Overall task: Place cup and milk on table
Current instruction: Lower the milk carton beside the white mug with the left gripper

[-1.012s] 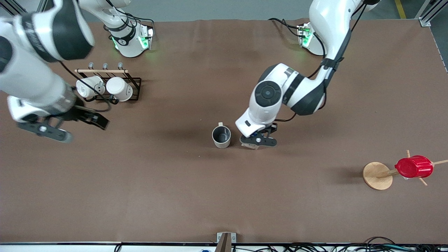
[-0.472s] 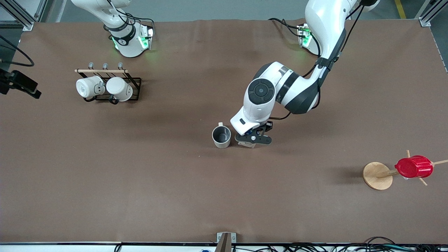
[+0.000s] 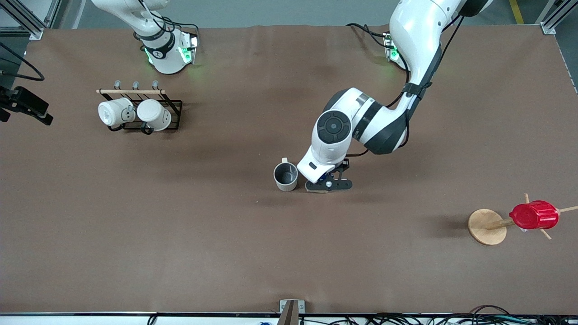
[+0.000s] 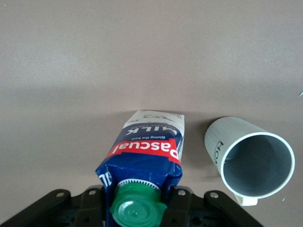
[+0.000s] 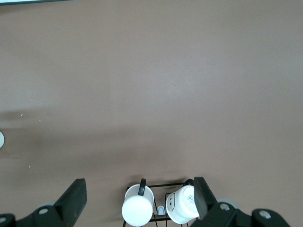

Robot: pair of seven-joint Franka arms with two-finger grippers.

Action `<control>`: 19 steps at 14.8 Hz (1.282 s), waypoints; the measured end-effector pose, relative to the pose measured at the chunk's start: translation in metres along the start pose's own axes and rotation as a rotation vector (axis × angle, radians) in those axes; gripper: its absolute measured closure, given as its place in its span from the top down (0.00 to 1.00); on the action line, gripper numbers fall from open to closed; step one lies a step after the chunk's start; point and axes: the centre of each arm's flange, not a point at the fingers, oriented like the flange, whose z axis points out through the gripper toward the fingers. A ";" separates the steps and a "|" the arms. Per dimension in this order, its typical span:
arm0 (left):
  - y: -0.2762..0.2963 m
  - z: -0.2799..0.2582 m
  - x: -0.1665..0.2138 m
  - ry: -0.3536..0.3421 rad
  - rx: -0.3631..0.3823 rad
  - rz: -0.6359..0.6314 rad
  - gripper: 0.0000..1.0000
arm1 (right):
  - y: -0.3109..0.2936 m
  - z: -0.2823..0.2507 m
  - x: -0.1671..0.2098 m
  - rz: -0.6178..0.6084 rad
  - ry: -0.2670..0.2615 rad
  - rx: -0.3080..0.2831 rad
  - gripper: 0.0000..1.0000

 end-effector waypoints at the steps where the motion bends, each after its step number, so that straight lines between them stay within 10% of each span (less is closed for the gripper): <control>1: 0.001 0.000 0.000 0.000 0.000 0.000 0.32 | 0.001 0.000 0.000 0.001 -0.002 0.000 1.00; 12: 0.010 0.001 -0.011 -0.028 0.013 0.061 0.32 | 0.001 0.002 -0.002 0.000 -0.020 -0.001 1.00; 19: 0.006 -0.010 -0.004 -0.014 0.004 0.052 0.93 | 0.001 0.003 -0.003 -0.001 -0.027 -0.001 1.00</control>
